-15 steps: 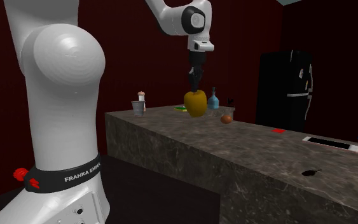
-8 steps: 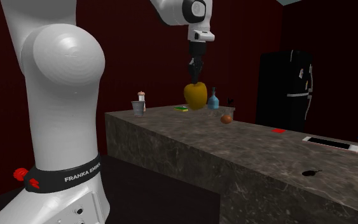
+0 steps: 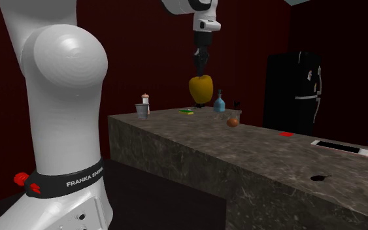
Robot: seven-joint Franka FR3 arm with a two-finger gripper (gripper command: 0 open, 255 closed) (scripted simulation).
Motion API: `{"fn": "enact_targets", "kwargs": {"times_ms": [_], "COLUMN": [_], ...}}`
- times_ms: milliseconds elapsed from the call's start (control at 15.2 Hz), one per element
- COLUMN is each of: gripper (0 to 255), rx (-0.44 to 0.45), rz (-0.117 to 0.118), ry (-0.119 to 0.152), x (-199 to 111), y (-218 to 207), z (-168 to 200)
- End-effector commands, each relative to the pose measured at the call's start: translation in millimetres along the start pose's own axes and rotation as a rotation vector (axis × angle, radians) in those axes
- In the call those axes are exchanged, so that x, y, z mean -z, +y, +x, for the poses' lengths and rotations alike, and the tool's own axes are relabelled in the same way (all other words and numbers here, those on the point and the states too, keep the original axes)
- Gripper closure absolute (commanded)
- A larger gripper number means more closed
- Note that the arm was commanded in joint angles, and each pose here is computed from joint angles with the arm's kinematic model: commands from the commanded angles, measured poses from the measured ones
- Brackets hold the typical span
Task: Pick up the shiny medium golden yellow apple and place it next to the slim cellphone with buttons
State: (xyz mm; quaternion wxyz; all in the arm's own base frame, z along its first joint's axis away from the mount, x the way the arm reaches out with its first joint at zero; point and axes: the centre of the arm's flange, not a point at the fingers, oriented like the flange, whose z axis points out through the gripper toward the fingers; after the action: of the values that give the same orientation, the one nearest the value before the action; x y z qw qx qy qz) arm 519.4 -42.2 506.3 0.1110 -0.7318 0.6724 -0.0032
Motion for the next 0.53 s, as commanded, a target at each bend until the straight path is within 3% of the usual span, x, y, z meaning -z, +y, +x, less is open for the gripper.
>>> {"fn": "enact_targets", "kwargs": {"times_ms": [0,462], "gripper": [255,255], "rx": [0.0,0.0], "rz": [0.0,0.0], "ry": [0.0,0.0], "x": [10.8,-4.6], "y": [-2.7,-26.5], "z": [-2.0,71.6]}}
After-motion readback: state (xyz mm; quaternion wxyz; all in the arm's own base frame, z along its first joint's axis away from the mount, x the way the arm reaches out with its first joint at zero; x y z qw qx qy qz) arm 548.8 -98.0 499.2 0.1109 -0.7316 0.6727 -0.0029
